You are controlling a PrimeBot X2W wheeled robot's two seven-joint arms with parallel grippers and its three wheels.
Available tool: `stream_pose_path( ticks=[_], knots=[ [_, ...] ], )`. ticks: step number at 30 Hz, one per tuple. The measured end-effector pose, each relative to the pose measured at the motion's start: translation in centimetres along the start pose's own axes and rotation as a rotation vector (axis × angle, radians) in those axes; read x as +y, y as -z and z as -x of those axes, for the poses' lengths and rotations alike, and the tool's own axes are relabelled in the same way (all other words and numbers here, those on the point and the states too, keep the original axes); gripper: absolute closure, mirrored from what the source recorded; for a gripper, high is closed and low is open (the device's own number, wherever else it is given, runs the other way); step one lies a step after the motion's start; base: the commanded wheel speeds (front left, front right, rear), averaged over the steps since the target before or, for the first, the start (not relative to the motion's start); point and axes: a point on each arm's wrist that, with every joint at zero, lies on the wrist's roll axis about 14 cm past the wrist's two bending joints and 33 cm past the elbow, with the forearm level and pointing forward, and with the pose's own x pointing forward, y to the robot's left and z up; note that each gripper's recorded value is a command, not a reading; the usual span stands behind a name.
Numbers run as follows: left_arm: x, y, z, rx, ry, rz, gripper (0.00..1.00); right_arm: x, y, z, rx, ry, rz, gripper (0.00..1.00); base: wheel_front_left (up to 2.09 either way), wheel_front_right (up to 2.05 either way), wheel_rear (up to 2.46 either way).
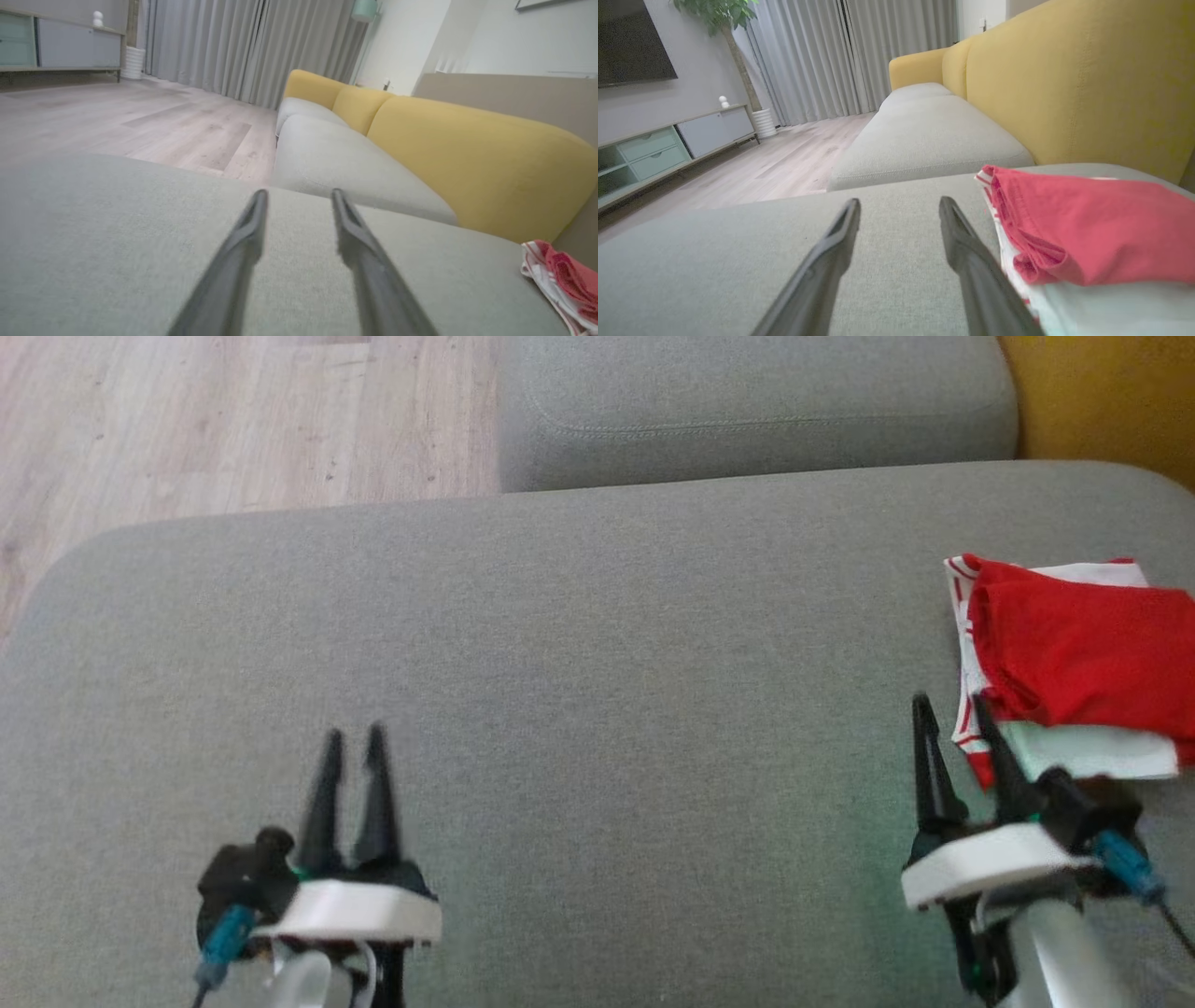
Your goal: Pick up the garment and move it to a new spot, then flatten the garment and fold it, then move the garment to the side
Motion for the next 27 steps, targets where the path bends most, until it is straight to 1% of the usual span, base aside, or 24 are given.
stream_pose_path(
  ticks=[4,6,27],
  knots=[
    [1.2,3.2,1.8,0.099,-0.042,0.009,1.00,-0.5,3.5,1.9,0.106,0.024,-0.016,1.00,0.00,0.00,0.00],
    [1.4,3.8,2.2,0.120,-0.055,0.028,1.00,-0.7,4.1,2.3,0.127,0.036,-0.040,1.00,0.00,0.00,0.00],
    [2.6,3.7,2.1,0.140,-0.114,0.223,1.00,-1.9,3.3,2.1,0.105,0.109,-0.261,1.00,0.00,0.00,0.00]
  ],
)
